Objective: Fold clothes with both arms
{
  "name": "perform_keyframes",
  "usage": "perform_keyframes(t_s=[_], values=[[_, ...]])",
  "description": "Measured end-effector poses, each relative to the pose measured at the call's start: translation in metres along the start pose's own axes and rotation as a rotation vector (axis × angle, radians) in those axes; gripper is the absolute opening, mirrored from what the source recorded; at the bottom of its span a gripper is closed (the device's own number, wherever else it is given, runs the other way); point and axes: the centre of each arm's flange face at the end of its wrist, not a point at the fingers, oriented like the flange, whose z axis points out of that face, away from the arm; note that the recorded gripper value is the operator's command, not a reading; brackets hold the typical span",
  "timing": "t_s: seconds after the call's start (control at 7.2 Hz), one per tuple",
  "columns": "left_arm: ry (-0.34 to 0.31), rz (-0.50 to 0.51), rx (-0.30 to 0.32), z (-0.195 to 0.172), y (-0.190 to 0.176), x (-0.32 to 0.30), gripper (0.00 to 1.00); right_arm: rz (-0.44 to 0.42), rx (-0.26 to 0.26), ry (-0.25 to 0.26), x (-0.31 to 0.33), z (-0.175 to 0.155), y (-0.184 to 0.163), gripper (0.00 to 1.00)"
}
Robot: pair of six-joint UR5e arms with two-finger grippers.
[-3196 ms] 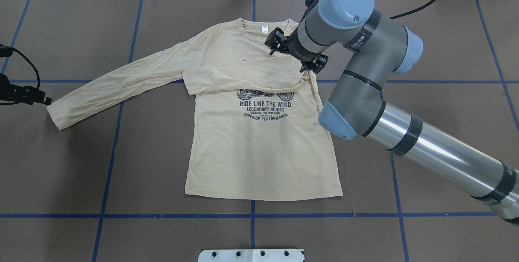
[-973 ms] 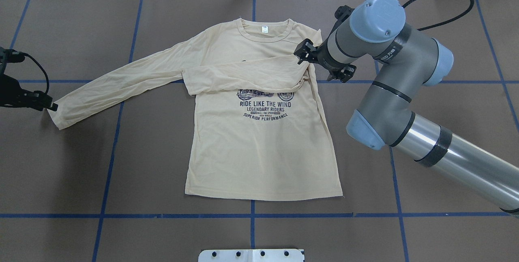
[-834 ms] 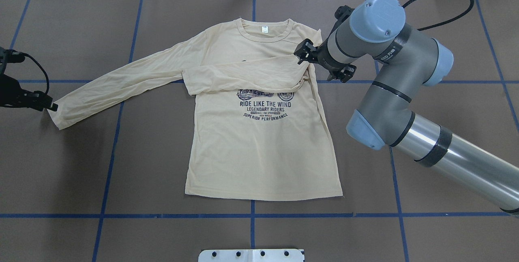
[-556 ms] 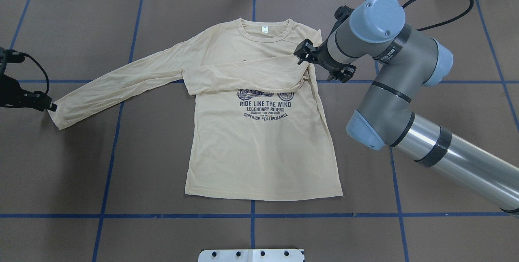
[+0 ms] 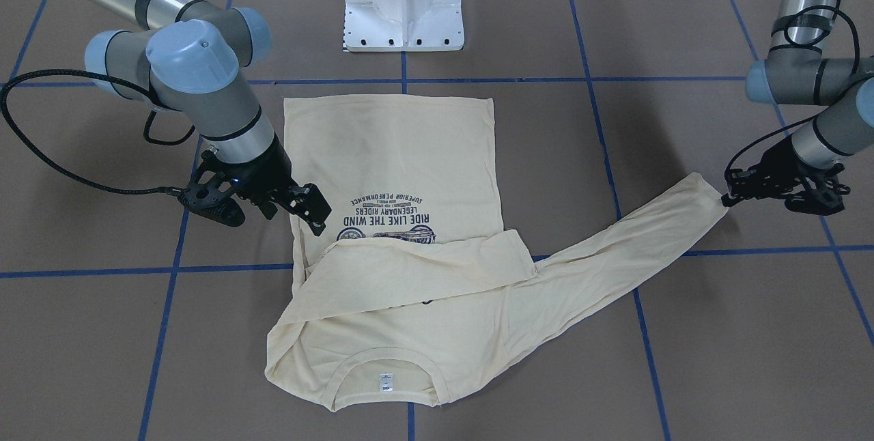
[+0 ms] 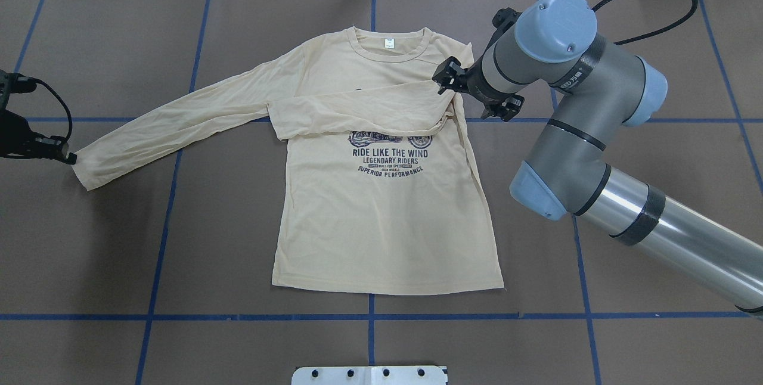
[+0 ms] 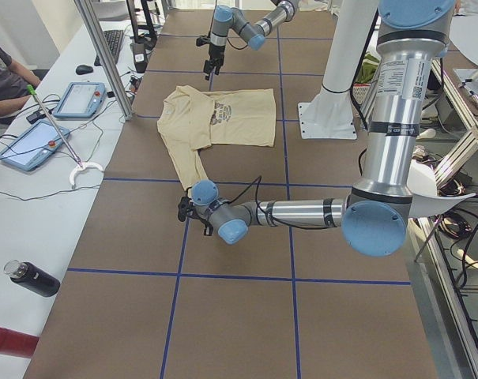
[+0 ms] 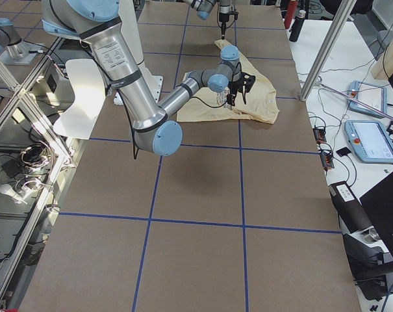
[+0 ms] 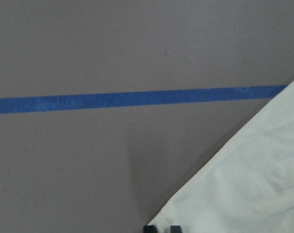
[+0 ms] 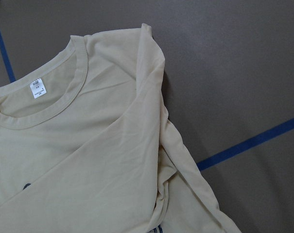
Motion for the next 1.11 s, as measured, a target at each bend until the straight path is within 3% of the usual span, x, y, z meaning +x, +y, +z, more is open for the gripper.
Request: perform_keyframes(t_s=[0.28,0.56,0.83,1.11], values=[[0.029,-0.039,0.016,-0.012,-0.003,0.02,0.0,0.001,-0.002,-0.01,0.004,-0.008,-0.002,0.99],[0.133,-0.104,0.043,-0.05,-0.012,0.086,0.0,-0.032,-0.001,-0.006,0.037,-0.019,-0.004,0.99],[0.261,-0.205,0.059,-0.082,-0.044,0.199,0.0,-0.122,0.007,0.034,0.093,-0.022,-0.014,0.99],[0.364,-0.328,0.021,-0.093,-0.08,0.354,0.0,-0.189,0.025,0.095,0.151,-0.024,-0.036,0.99]])
